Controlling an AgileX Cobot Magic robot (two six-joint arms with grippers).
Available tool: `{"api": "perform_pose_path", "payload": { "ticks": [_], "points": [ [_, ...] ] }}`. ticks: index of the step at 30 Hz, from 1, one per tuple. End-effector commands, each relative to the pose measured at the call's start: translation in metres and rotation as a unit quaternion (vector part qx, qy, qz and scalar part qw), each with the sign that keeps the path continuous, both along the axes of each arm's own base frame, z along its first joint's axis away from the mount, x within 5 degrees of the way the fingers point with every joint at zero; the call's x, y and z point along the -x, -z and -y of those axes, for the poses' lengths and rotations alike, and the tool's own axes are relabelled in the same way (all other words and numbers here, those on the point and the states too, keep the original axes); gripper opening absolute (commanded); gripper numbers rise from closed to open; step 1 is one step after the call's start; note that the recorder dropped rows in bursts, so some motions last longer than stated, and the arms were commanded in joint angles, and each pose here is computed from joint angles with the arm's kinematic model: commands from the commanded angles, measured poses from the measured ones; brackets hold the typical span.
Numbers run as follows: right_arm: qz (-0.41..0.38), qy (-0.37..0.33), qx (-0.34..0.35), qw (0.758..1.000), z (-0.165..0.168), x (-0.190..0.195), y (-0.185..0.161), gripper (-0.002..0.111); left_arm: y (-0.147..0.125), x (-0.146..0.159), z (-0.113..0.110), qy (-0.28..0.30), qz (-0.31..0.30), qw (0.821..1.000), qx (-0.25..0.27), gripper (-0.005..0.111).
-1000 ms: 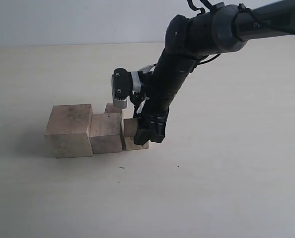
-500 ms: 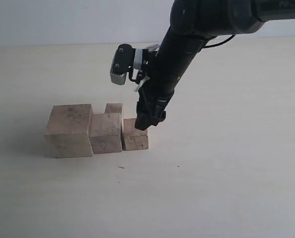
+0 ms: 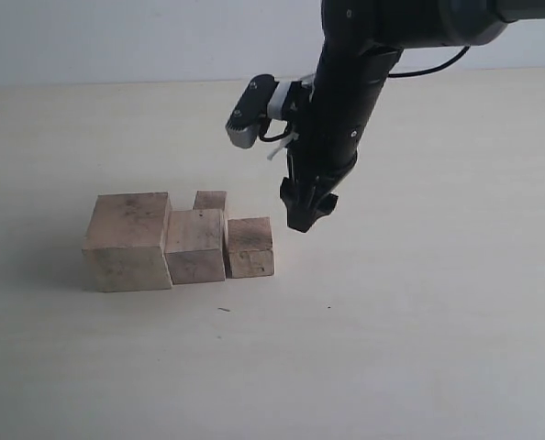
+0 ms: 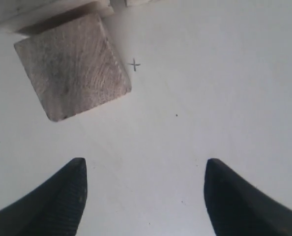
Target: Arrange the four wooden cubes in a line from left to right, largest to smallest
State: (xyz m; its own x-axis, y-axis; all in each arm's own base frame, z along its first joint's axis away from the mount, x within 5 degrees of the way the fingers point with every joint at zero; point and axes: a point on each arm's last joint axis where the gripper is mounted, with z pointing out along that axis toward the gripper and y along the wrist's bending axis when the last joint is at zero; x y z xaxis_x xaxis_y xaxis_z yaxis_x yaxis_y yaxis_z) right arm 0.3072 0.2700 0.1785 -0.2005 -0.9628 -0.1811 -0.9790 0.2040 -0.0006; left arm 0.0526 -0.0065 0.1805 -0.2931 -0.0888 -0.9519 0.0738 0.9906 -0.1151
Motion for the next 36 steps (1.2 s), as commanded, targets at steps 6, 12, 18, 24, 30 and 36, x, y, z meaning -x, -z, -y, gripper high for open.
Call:
{"api": "perform_pose_path", "payload": {
  "ticks": [6, 12, 18, 24, 30, 36],
  "points": [
    [-0.028, 0.02, -0.004, 0.999, -0.009, -0.006, 0.044, 0.064, 0.0, 0.0, 0.0, 0.002, 0.008, 1.0, -0.001, 0.0],
    [-0.02, 0.032, -0.021, 0.999, -0.014, -0.009, 0.052, 0.064, 0.0, 0.0, 0.0, 0.002, 0.008, 1.0, -0.001, 0.0],
    [-0.022, 0.05, -0.048, 0.997, -0.019, -0.01, 0.051, 0.064, 0.0, 0.0, 0.0, 0.002, 0.008, 1.0, -0.001, 0.0],
    [-0.023, 0.04, -0.033, 0.998, -0.016, -0.009, 0.052, 0.064, 0.0, 0.0, 0.0, 0.002, 0.008, 1.0, -0.001, 0.0],
    [0.031, 0.052, 0.003, 0.998, -0.004, -0.013, 0.025, 0.064, 0.0, 0.0, 0.0, 0.002, 0.008, 1.0, -0.001, 0.0],
    [0.089, 0.21, -0.081, 0.97, -0.002, -0.017, -0.029, 0.064, 0.0, 0.0, 0.0, 0.002, 0.008, 1.0, -0.001, 0.0]
  ]
}}
